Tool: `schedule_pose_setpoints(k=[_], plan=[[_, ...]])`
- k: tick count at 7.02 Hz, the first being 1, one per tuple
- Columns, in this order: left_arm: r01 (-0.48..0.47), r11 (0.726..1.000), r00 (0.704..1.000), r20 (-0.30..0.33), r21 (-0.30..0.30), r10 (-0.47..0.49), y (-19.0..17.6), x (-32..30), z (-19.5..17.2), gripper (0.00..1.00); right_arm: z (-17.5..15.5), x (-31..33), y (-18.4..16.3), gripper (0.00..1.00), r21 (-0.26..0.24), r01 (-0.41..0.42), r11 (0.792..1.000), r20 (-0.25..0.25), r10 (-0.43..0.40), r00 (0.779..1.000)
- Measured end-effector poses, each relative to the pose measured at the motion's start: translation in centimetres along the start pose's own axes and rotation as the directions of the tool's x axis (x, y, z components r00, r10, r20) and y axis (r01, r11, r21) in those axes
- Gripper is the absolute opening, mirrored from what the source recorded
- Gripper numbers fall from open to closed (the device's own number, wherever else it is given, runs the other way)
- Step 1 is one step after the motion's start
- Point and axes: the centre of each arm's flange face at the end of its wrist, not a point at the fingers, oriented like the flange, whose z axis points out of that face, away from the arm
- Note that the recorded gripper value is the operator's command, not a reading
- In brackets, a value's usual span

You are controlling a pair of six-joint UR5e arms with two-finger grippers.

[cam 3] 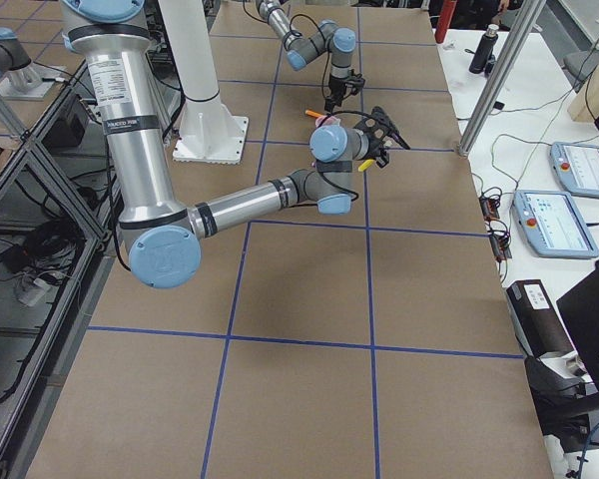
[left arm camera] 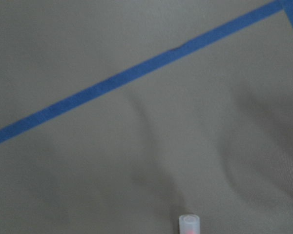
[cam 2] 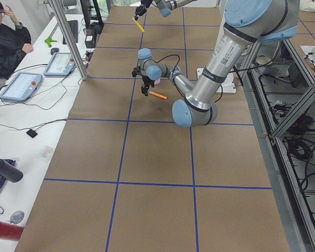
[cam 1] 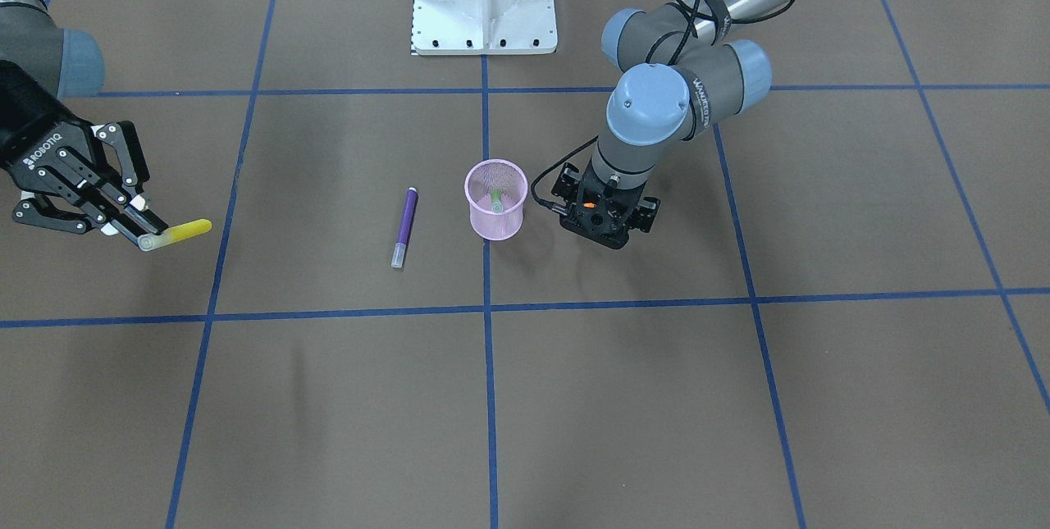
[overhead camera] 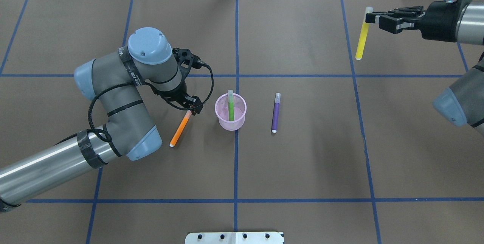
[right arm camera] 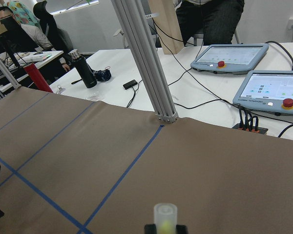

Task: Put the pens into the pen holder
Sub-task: 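Lower left gripper onto orange marker while right gripper lifts yellow marker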

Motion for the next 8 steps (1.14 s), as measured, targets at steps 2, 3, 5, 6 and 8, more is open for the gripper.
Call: schedule_pose_setpoints(k=[2, 3, 5, 6, 8], plan=[[0.002, 1.0, 1.0, -0.029, -0.027, -0.003, 0.5, 0.8, 0.3, 0.76, 0.5, -0.5, 0.4, 0.0, -0.002, 0.001, 1.0, 0.01, -0.001, 1.0], [0.002, 0.999, 0.999, -0.033, -0.034, -0.003, 0.7, 1.0, 0.5, 0.76, 0.8, -0.8, 0.7, 0.0, -0.008, 0.001, 1.0, 0.016, -0.001, 1.0], [0.0, 0.999, 1.0, -0.031, -0.042, -0.001, 0.8, 0.7, 0.9, 0.68, 1.4, -1.7, 0.6, 0.0, -0.009, 0.007, 1.0, 0.035, -0.007, 0.999], [0.001, 0.999, 1.0, -0.026, -0.045, -0.002, 0.8, 0.5, 1.2, 0.65, 1.6, -2.0, 0.4, 0.0, -0.007, 0.01, 1.0, 0.041, -0.01, 0.999], [0.002, 0.999, 1.0, -0.021, -0.05, -0.003, 1.0, 0.7, 1.7, 0.53, 1.7, -2.2, 0.3, 0.0, -0.006, 0.011, 1.0, 0.044, -0.011, 0.999]])
